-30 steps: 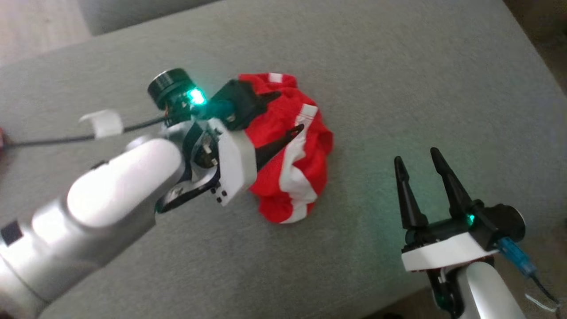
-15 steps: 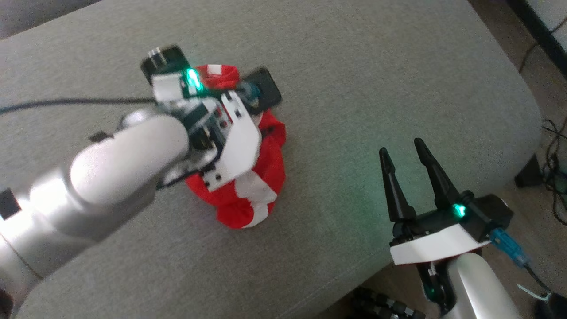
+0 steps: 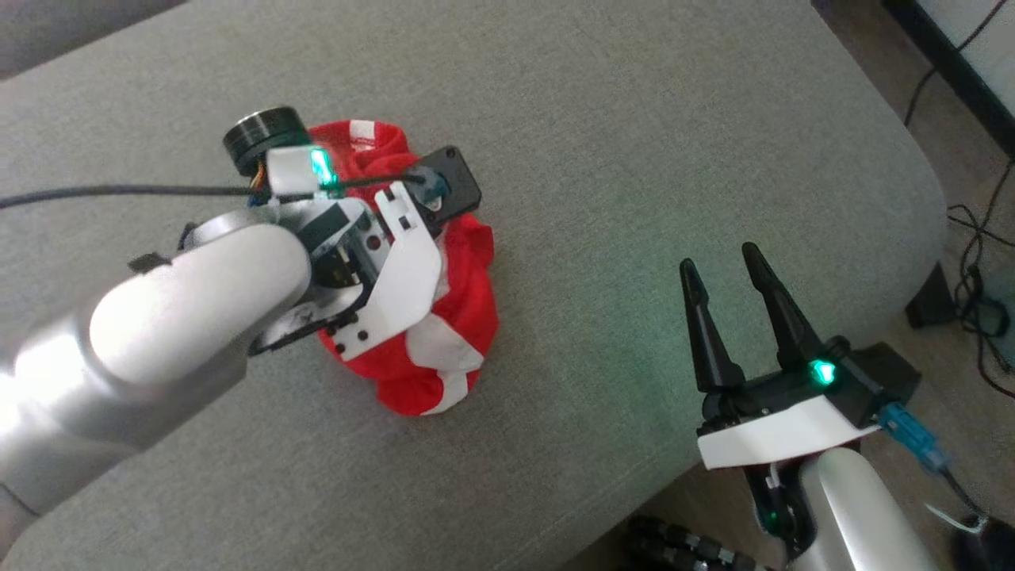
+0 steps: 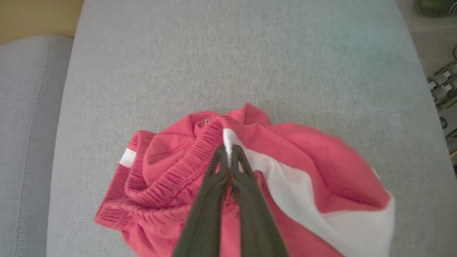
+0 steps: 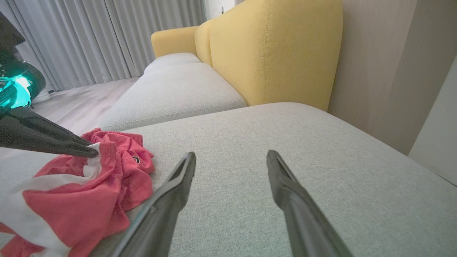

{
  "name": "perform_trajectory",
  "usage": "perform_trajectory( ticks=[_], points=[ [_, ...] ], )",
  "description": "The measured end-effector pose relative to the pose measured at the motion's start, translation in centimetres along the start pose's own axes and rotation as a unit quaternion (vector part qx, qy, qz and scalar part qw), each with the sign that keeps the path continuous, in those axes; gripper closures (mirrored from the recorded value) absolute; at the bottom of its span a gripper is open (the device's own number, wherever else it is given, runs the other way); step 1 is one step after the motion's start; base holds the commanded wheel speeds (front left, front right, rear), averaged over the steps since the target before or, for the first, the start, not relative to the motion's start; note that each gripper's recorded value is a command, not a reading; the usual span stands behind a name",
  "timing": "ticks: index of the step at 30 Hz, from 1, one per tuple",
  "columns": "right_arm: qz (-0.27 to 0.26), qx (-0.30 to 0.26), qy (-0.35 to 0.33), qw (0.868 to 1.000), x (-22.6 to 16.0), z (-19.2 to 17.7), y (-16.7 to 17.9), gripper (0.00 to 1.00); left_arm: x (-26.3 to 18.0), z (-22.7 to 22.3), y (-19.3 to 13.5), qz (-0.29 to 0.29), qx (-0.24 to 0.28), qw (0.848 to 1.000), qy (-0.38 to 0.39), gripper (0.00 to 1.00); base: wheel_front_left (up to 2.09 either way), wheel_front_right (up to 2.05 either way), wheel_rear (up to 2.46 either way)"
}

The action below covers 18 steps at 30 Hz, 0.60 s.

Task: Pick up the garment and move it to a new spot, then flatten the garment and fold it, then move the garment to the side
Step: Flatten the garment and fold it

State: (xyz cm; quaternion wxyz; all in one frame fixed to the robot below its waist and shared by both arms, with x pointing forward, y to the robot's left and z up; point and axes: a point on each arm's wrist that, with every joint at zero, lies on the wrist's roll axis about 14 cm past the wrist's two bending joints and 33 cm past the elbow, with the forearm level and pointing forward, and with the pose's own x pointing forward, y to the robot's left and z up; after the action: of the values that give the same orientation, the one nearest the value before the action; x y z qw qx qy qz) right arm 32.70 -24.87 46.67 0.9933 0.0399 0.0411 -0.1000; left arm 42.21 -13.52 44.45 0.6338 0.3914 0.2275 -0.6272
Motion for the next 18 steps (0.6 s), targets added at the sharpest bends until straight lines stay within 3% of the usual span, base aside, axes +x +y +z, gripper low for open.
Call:
perform_trajectory(
  ticks=[4, 8, 14, 18],
  points=[
    [0.004, 0.004, -0.014, 1.000, -0.1, 0.7, 0.2, 0.00, -0.9, 2.5, 0.7, 0.004, -0.025, 0.998, -0.052, 1.00, 0.00, 0.00, 0.00],
    [0.009, 0.006, -0.027, 1.000, -0.5, 1.4, 0.4, 0.00, -3.7, 8.0, 3.3, 0.041, -0.031, 0.989, -0.137, 1.00, 0.00, 0.00, 0.00],
    [0.016, 0.010, -0.032, 0.999, -1.9, 1.3, 0.8, 0.00, -10.9, 15.6, 7.1, 0.101, -0.080, 0.954, -0.270, 1.00, 0.00, 0.00, 0.00],
    [0.032, 0.013, -0.035, 0.999, -2.2, 1.3, 1.7, 0.00, -14.8, 17.2, 7.7, 0.115, -0.125, 0.931, -0.324, 1.00, 0.00, 0.00, 0.00]
  ],
)
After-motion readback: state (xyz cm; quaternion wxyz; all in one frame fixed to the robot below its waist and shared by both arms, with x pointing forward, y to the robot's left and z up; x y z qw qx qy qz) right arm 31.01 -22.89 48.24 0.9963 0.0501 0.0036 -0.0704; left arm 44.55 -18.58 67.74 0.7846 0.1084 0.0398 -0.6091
